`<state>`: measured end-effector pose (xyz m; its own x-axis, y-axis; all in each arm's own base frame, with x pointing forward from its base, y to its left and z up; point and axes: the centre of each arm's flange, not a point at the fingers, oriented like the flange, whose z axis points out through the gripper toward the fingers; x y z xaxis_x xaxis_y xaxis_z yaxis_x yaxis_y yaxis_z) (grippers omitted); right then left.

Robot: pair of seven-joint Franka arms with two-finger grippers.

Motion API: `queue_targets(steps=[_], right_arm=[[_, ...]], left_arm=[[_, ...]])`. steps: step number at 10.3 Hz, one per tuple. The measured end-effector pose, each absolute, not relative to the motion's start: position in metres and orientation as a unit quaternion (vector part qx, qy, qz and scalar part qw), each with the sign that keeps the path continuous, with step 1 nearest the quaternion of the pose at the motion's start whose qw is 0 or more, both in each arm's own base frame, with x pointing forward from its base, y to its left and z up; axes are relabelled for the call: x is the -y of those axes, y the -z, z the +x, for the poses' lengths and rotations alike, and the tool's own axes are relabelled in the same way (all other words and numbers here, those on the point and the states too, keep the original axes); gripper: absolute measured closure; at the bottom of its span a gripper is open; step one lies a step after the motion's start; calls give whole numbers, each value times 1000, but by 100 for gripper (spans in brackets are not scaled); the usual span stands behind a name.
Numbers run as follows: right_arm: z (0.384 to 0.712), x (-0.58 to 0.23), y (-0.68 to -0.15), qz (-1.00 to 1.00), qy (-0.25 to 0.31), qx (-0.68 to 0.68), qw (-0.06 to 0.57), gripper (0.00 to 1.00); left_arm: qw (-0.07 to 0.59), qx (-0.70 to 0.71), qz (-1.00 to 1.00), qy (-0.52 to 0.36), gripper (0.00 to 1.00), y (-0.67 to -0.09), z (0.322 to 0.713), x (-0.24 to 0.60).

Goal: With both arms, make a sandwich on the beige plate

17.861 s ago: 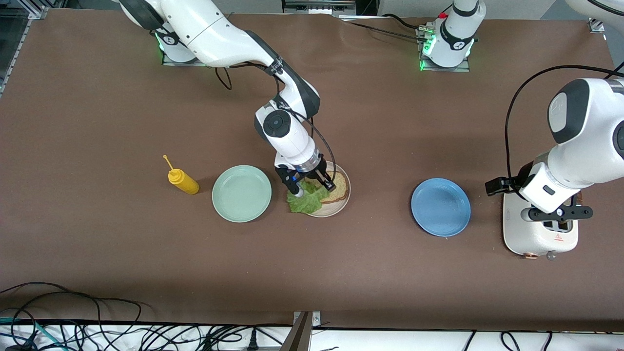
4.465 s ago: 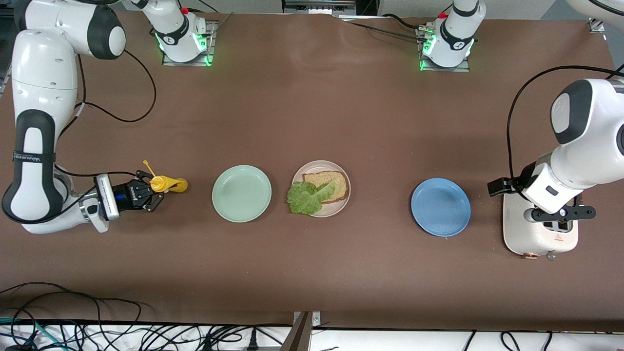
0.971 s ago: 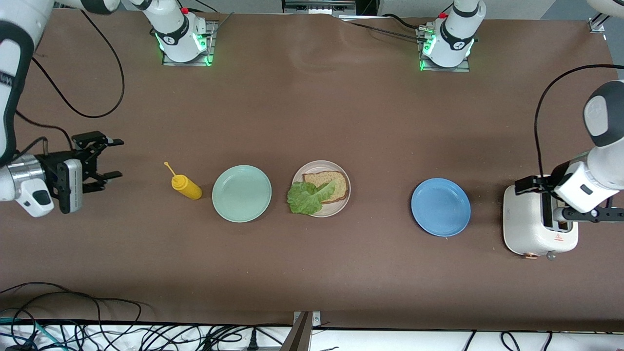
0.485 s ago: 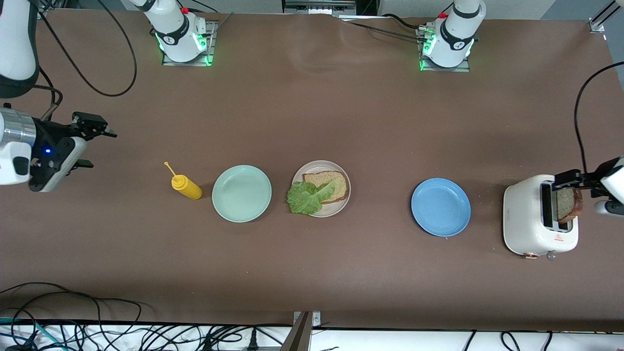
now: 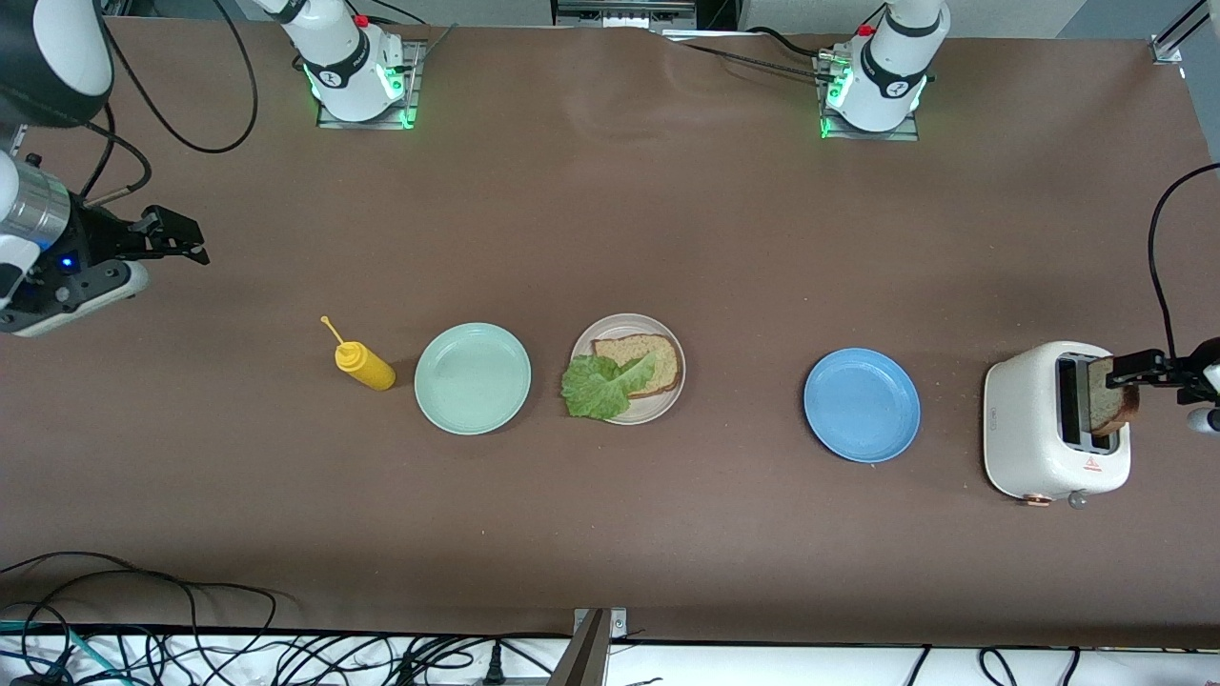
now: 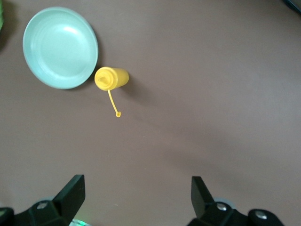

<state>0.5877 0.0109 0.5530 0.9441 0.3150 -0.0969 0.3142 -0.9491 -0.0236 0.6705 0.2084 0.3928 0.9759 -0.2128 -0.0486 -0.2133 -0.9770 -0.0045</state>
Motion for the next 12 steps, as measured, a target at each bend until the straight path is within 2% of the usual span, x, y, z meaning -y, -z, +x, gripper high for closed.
queue_targets(steps=[3, 4, 5, 9, 11, 12], right_arm=[[556, 28, -565, -998, -46, 38, 4, 0], [543, 36, -565, -999, -49, 17, 5, 0], [536, 37, -564, -999, -49, 7, 5, 0], [550, 35, -571, -1000, 13, 6, 0, 0], [553, 26, -586, -999, 30, 14, -1, 0], [551, 23, -589, -1000, 20, 16, -1, 0]], left_arm=[[4, -107, -994, -21, 1, -367, 676, -217], [3, -106, -994, -22, 11, -363, 676, -218], [2, -106, -994, -23, 31, -361, 676, -218], [2, -80, -997, -23, 85, -360, 677, -218], [2, -73, -997, -23, 87, -362, 678, -216], [1, -70, -997, -22, 87, -366, 679, -215]])
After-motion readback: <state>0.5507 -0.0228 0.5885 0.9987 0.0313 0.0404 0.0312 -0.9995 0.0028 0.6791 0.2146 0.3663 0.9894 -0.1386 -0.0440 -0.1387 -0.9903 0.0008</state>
